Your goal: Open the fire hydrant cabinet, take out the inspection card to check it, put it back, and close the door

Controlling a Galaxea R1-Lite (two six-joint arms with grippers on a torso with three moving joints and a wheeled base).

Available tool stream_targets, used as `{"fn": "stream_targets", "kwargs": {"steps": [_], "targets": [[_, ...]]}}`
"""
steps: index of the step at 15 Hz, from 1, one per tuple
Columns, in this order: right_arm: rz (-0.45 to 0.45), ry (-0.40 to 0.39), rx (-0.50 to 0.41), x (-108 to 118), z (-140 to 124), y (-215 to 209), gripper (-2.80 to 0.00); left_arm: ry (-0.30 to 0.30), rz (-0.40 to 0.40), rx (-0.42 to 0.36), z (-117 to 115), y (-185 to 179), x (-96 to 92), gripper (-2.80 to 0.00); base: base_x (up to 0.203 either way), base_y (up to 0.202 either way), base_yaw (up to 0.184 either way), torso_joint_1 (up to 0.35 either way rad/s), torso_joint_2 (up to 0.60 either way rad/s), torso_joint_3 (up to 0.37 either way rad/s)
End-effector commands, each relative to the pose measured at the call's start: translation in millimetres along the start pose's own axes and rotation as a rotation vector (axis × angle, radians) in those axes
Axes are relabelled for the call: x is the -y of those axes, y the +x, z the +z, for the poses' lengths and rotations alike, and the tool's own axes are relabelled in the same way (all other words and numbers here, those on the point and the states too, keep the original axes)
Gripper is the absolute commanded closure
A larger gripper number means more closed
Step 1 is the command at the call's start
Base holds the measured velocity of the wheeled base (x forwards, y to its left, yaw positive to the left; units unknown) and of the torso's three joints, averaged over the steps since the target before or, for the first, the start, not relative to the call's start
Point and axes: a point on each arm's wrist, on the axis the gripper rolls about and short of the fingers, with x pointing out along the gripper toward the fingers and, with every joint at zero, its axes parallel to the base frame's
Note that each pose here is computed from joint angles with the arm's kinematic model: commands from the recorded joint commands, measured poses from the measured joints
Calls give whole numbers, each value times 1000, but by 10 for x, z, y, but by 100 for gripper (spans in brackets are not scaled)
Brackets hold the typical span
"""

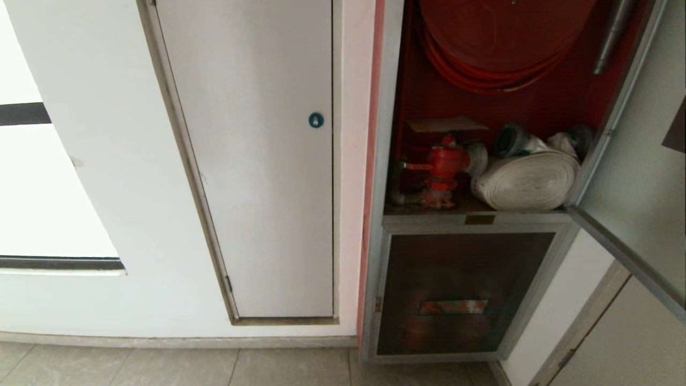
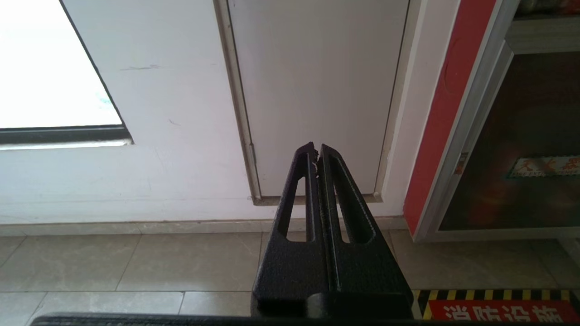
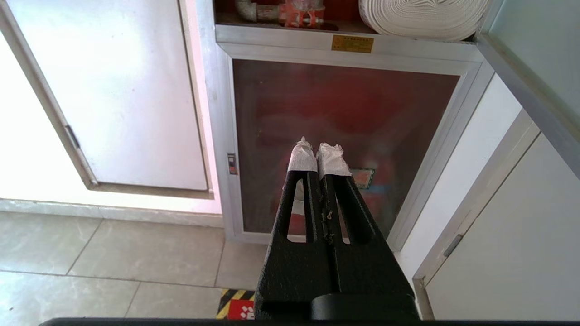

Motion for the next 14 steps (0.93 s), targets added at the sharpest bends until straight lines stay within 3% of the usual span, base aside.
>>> {"fn": "stream_targets", "kwargs": {"steps": [1,14], "targets": [[1,1,-1,0,-2,2,0,0,0,-2,-4,2,0,0,0,0,0,0,0,0],[-1,11,-3,0,-4,2,0,0,0,-2,-4,2,0,0,0,0,0,0,0,0]]}}
